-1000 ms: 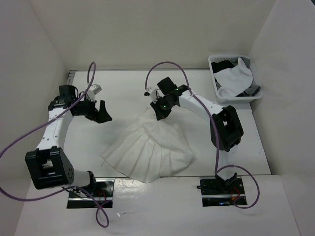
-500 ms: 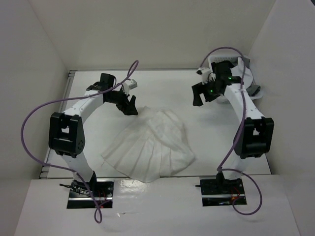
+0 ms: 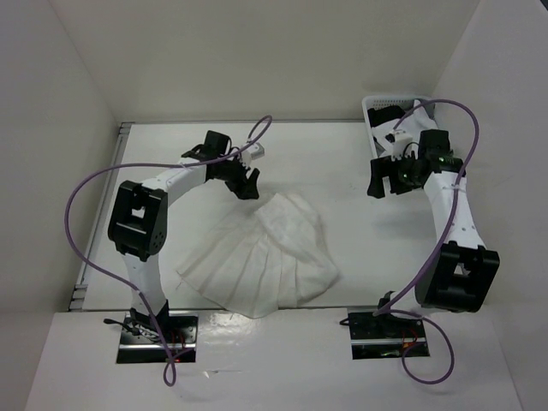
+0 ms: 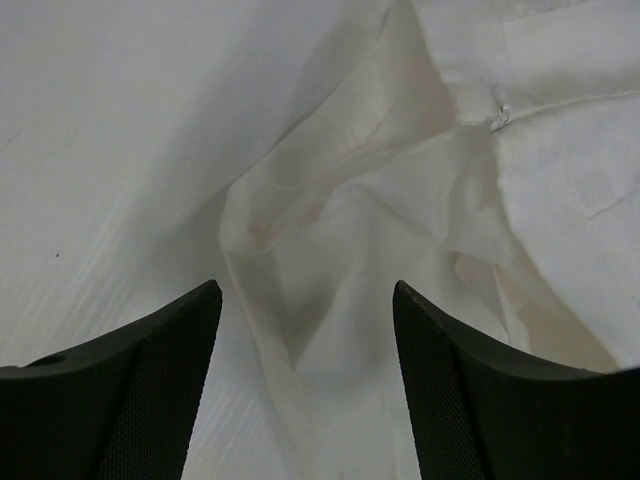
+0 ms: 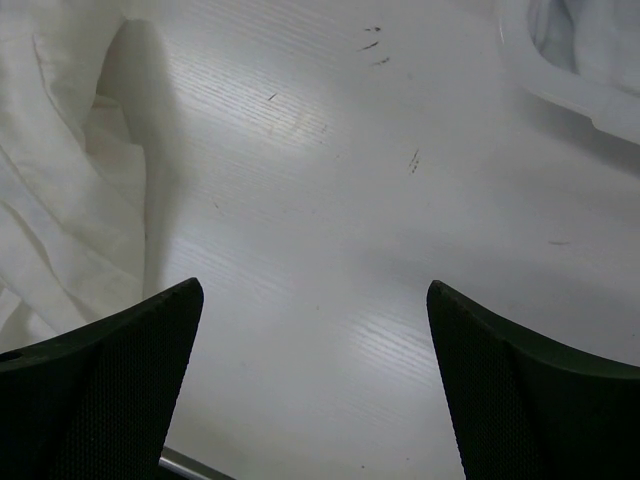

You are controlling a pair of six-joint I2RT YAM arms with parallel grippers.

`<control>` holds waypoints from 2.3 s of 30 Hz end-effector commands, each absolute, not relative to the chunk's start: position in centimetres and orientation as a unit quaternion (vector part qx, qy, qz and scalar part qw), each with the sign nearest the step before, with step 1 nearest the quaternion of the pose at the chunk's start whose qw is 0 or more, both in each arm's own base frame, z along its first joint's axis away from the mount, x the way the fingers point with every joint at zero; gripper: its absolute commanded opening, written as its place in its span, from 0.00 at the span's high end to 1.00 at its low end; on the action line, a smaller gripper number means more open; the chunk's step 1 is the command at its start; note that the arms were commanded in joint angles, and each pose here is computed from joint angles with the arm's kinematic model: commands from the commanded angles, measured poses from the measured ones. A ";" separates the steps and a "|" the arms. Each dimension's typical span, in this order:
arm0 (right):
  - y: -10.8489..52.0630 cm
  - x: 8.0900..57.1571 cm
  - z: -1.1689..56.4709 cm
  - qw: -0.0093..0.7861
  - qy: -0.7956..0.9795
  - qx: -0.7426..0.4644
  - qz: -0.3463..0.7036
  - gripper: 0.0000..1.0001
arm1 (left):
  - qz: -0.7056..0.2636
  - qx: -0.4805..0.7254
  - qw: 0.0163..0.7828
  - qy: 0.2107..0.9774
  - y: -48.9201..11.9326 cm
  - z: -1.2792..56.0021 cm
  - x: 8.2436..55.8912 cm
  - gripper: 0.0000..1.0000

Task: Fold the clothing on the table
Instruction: Flatten the skirt out

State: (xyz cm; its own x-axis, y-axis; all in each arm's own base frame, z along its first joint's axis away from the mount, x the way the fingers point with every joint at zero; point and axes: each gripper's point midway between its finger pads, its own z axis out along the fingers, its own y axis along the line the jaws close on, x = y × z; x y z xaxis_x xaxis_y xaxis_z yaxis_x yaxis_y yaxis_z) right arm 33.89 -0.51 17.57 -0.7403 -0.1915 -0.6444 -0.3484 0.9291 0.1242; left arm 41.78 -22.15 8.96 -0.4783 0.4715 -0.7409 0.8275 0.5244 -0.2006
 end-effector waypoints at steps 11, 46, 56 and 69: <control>-1.3 33.4 19.6 0.369 0.910 -0.124 0.143 0.04 | -0.269 0.388 0.338 0.814 -22.8 8.4 44.7 0.26; -1.3 32.9 19.8 0.381 0.905 -0.118 0.150 0.04 | -0.262 0.425 0.353 0.792 -21.6 16.0 46.2 0.89; -0.9 32.1 20.0 0.395 0.899 -0.115 0.152 0.04 | -0.228 0.452 0.433 0.746 -24.0 26.6 47.1 0.81; -0.7 31.8 20.1 0.409 0.891 -0.112 0.163 0.04 | -0.285 0.605 0.478 0.570 -40.9 41.0 29.6 0.81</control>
State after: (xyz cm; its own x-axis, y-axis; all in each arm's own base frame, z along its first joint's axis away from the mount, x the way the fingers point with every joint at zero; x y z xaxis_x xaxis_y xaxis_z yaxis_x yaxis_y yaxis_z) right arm 31.24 -0.74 18.56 -0.6992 -0.0701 -0.7115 -0.3101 0.9264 0.2134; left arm 30.85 -43.65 40.76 0.2281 0.3675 -0.9016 0.9544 0.0989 0.2818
